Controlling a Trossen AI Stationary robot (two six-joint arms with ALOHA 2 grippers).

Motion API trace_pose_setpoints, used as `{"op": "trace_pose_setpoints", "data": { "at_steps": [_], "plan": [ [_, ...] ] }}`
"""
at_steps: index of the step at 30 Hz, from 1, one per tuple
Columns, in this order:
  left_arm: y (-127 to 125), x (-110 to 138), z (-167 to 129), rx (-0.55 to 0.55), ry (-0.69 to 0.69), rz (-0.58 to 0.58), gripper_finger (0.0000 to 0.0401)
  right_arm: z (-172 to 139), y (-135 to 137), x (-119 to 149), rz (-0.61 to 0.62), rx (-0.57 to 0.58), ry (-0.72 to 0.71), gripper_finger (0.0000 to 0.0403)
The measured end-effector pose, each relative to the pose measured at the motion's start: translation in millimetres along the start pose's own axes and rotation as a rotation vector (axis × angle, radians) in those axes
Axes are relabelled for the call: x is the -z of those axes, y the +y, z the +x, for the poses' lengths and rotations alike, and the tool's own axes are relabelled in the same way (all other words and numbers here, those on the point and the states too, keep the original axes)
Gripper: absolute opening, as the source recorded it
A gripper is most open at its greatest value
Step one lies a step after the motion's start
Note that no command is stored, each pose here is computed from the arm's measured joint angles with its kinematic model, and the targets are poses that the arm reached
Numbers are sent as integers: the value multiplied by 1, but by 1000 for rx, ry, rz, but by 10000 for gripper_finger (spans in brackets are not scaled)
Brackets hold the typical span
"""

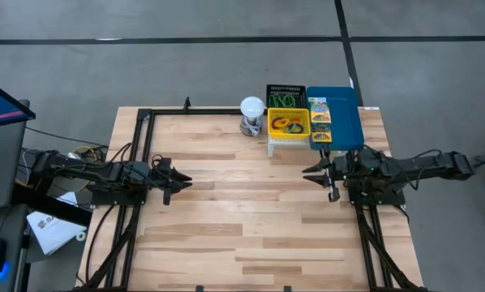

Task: Pick & Place Office Desk Supplies
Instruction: Return to Home Position

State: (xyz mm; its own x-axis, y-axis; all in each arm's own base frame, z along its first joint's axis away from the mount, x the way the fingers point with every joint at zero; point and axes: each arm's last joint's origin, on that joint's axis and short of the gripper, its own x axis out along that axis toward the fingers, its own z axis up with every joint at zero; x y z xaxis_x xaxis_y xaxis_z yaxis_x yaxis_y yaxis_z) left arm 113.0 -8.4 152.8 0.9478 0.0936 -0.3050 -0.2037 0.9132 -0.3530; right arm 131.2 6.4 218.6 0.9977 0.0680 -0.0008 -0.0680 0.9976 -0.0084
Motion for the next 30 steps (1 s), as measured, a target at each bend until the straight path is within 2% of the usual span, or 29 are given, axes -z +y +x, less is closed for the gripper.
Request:
{"op": "trace_pose_setpoints", "data": {
  "at_steps": [10, 18, 25, 30],
  "plan": [
    [0, 0, 0, 0, 0, 0, 99, -21, 1, 23, -5, 1, -91, 76],
    [0, 0, 0, 1, 0, 0, 99, -33, 0, 28, -48, 28, -74, 76],
    [0, 0, 0, 3, 1, 0, 99, -39, 1, 41, -52, 25, 41, 76],
    [0, 0, 0, 3, 1, 0, 99, -39, 0, 42, -54, 38, 51, 76]
  ]
}}
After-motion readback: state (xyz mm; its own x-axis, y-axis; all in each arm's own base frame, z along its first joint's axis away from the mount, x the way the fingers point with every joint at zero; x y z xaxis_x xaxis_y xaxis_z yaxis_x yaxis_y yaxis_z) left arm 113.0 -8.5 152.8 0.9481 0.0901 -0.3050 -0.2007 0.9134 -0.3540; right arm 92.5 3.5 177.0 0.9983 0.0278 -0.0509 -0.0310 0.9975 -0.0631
